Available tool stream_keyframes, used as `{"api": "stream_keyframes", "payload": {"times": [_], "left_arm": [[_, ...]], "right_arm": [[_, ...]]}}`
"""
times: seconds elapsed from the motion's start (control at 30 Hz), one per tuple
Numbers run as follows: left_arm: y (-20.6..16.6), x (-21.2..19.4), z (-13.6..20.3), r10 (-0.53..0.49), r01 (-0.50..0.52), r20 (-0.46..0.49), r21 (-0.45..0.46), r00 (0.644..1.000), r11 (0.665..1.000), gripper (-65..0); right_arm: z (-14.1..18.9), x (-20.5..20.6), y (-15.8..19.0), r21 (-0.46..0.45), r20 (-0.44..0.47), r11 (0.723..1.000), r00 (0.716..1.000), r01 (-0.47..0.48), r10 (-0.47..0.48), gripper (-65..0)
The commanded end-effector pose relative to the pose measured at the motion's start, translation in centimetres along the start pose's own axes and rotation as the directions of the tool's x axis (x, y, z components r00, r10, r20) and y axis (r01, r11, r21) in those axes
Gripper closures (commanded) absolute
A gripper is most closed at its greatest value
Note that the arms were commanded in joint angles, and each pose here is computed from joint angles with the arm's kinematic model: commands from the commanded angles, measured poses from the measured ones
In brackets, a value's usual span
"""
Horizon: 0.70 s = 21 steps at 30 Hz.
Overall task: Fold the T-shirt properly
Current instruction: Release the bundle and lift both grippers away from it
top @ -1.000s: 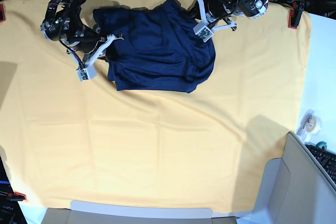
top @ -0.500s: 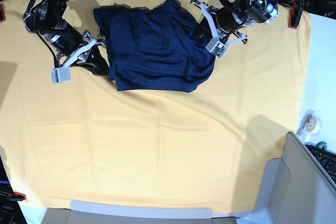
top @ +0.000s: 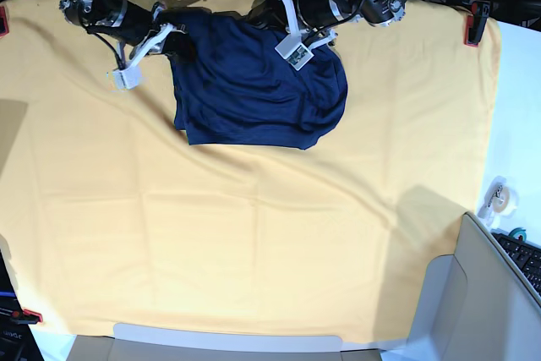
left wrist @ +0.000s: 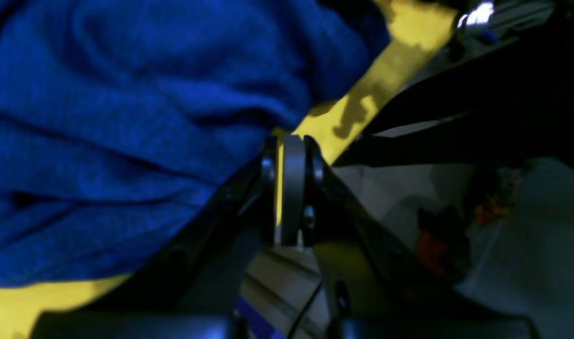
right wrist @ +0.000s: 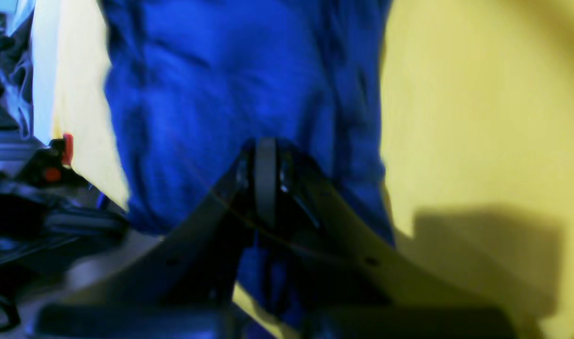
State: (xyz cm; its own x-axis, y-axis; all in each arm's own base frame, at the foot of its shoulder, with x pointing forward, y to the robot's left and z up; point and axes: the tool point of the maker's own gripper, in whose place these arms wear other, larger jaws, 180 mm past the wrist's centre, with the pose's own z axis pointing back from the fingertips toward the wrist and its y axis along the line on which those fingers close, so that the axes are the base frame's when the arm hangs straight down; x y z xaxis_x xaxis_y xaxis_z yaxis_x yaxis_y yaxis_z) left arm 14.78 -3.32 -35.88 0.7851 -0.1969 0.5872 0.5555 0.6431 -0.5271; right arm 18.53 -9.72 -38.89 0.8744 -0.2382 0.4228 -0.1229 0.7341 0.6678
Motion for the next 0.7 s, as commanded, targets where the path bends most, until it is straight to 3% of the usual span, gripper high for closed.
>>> {"api": "stream_keyframes", "payload": {"times": [0.0, 0.17, 0.33, 0.5, 0.67], "left_arm": [[0.2, 0.3, 0.1, 0.005, -0.005, 0.015, -0.003, 1.0, 1.0, 0.0], [2.7, -1.4, -0.2, -0.051, 0.057, -0.056, 0.112, 0.997, 0.992, 0.0], [5.6, -2.6, 0.7, -0.144, 0.176, -0.14, 0.247, 0.98, 0.953, 0.0], [8.6, -4.8, 3.1, -0.193, 0.27, -0.251, 0.318, 0.948, 0.909, 0.0], [11.2, -3.8, 5.7, -0.179, 0.265, -0.238, 0.405, 0.955, 0.875, 0.0]], "right_arm": [[-0.5, 0.0, 0.2, 0.025, -0.004, 1.0, 1.0, 0.003, -0.003, 0.0], [-3.0, -1.7, 0.3, 0.074, -0.055, 0.996, 0.997, 0.056, -0.052, 0.0], [-2.2, -0.8, -1.4, 0.016, -0.072, 1.0, 0.997, 0.0, 0.001, 0.0], [-1.2, 0.4, -2.7, -0.017, -0.075, 0.999, 0.996, -0.044, 0.043, 0.0], [0.1, 2.6, -1.9, -0.036, -0.03, 0.991, 0.991, -0.128, 0.127, 0.0]]}}
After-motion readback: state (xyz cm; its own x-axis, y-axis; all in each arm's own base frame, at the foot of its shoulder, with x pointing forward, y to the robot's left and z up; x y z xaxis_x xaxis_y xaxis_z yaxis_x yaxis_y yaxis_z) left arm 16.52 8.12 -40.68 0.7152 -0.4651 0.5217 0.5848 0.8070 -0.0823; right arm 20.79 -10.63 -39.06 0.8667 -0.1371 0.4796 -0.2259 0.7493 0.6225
